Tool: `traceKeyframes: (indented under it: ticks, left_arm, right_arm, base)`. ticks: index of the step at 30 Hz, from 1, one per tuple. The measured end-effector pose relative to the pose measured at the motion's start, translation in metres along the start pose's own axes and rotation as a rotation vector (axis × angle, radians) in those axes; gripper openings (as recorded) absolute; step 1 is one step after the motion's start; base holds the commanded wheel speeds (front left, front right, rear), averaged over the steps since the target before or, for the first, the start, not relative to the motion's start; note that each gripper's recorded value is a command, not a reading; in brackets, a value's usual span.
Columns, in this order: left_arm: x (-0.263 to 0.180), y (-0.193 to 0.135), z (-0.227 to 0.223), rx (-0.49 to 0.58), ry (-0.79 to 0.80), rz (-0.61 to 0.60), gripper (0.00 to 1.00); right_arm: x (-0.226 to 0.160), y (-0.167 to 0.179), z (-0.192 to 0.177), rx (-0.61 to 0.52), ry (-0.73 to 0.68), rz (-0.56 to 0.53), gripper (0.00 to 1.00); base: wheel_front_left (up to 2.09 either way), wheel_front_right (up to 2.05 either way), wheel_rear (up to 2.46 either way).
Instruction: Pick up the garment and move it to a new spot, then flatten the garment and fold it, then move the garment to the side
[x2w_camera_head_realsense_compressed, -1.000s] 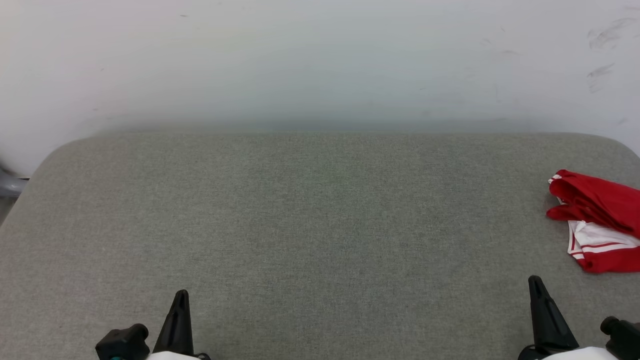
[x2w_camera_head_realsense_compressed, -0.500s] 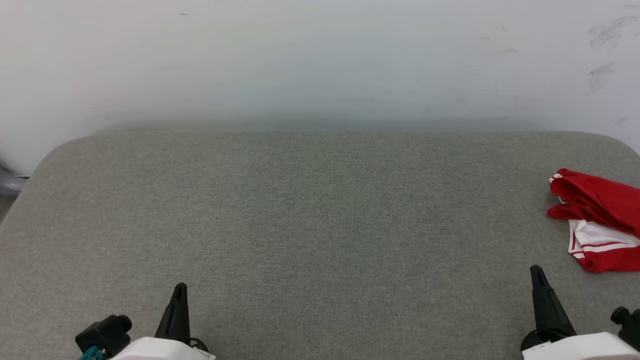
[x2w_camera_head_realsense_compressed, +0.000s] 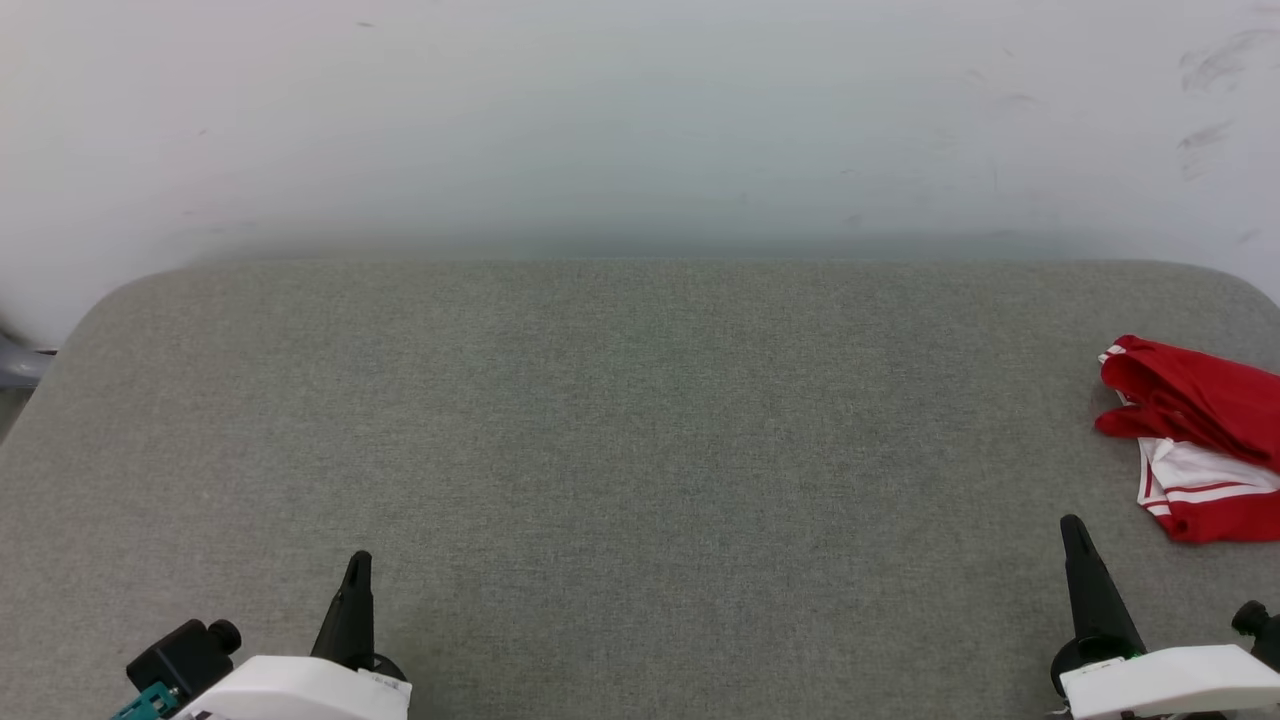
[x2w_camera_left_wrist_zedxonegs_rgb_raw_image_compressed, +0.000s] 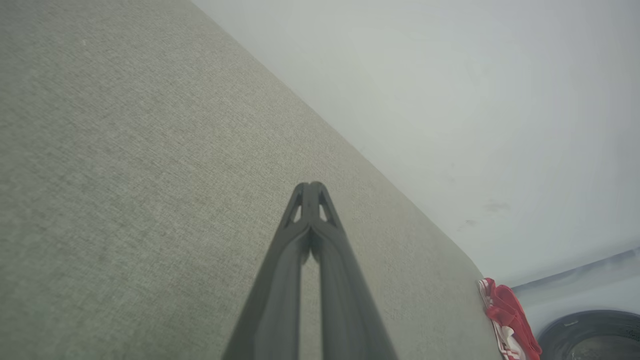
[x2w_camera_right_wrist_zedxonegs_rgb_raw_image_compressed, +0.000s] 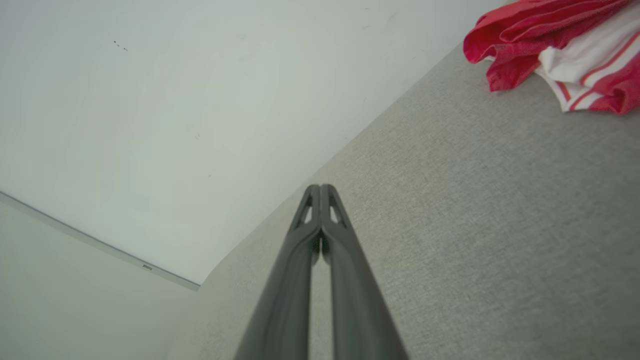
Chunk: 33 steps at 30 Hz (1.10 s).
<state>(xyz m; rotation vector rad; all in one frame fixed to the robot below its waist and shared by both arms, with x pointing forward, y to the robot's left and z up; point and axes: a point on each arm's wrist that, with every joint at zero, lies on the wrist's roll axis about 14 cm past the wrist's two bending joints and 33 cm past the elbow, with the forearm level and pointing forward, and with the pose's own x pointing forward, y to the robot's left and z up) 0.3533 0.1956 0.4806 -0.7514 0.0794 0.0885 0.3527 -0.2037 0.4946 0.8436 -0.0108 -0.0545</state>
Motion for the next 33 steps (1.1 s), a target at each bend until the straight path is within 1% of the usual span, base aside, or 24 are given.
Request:
traceKeyframes:
  ticks: [19,33]
  left_arm:
    - [0.01,-0.003,0.003,-0.251,0.015,-0.011,0.0]
    - [0.016,-0.007,0.006,-0.408,0.023,-0.03,0.0]
  right_arm:
    - [0.011,0.002,0.001,0.222,0.013,-0.004,0.0]
    - [0.017,0.003,0.0,0.36,0.026,-0.006,0.0]
  base:
    - [0.0,0.0,0.0]
    - [0.0,0.0,0.0]
